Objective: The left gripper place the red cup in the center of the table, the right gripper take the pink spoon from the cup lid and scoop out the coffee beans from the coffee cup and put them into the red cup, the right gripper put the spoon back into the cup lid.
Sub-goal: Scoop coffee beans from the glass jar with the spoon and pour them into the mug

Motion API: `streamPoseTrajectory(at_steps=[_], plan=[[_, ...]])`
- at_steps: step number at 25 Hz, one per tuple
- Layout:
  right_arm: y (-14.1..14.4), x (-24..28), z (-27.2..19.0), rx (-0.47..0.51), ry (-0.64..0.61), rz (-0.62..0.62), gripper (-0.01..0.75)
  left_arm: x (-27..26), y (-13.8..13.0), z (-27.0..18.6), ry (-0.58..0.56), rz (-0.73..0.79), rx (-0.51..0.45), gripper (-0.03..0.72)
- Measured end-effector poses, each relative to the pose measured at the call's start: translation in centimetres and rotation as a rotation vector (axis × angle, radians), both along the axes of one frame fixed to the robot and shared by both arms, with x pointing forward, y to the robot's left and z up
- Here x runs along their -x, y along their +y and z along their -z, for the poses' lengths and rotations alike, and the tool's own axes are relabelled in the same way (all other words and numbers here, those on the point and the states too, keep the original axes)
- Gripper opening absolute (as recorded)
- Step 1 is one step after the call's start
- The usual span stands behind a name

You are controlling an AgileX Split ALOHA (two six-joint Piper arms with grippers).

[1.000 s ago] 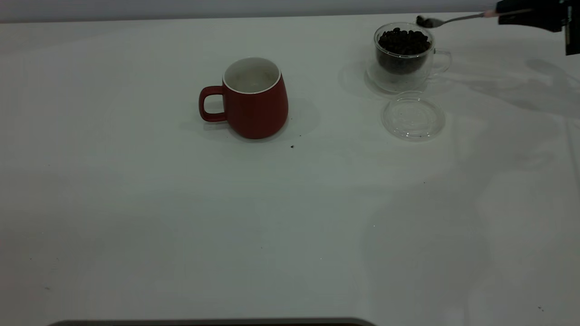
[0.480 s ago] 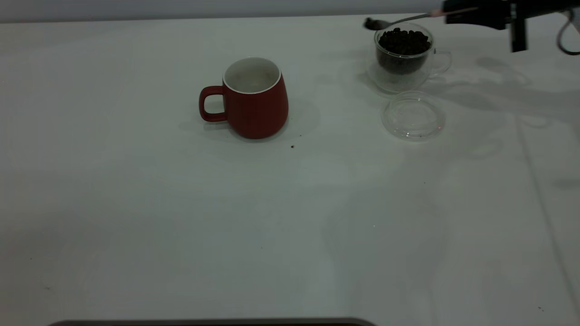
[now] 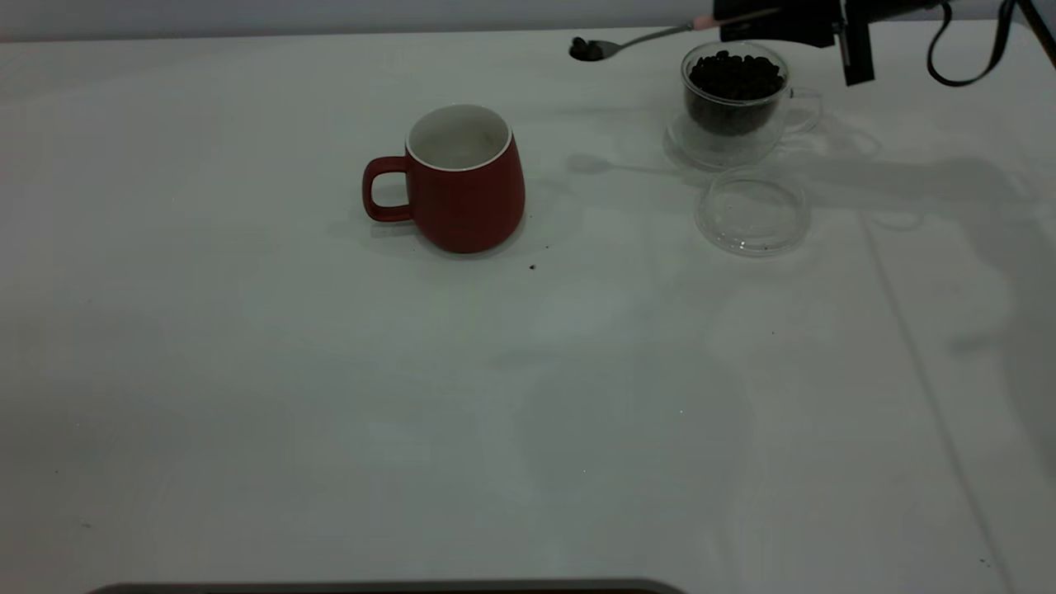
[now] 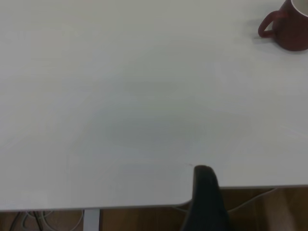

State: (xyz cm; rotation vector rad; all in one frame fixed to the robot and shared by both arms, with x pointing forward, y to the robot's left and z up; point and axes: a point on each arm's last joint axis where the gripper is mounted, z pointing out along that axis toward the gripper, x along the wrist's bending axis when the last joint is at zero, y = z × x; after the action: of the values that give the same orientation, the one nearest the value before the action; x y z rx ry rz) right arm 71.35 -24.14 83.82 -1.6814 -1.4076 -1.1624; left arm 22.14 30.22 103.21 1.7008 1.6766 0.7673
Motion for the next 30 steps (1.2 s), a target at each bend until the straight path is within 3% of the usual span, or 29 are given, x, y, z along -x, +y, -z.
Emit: streamPoseTrajectory(at_steps=[10, 17, 22, 30], plan=[[5.9, 1.1, -0.5, -0.003, 0.003, -0.12, 0.095, 0.0, 0.0, 0.0, 0.0, 0.0, 0.0, 0.586], [8.6, 1.8, -0.5, 0.008, -0.064, -0.206, 0.095, 0.0, 0.0, 0.0, 0.0, 0.0, 0.0, 0.586], [9.7, 1.9, -0.3, 0.06, -0.204, -0.257, 0.095, 0.0, 0.0, 0.0, 0.0, 0.0, 0.0, 0.586], [9.9, 1.3, -1.6, 0.238, -0.554, -0.368, 0.095, 0.0, 0.0, 0.0, 0.0, 0.0, 0.0, 0.586]])
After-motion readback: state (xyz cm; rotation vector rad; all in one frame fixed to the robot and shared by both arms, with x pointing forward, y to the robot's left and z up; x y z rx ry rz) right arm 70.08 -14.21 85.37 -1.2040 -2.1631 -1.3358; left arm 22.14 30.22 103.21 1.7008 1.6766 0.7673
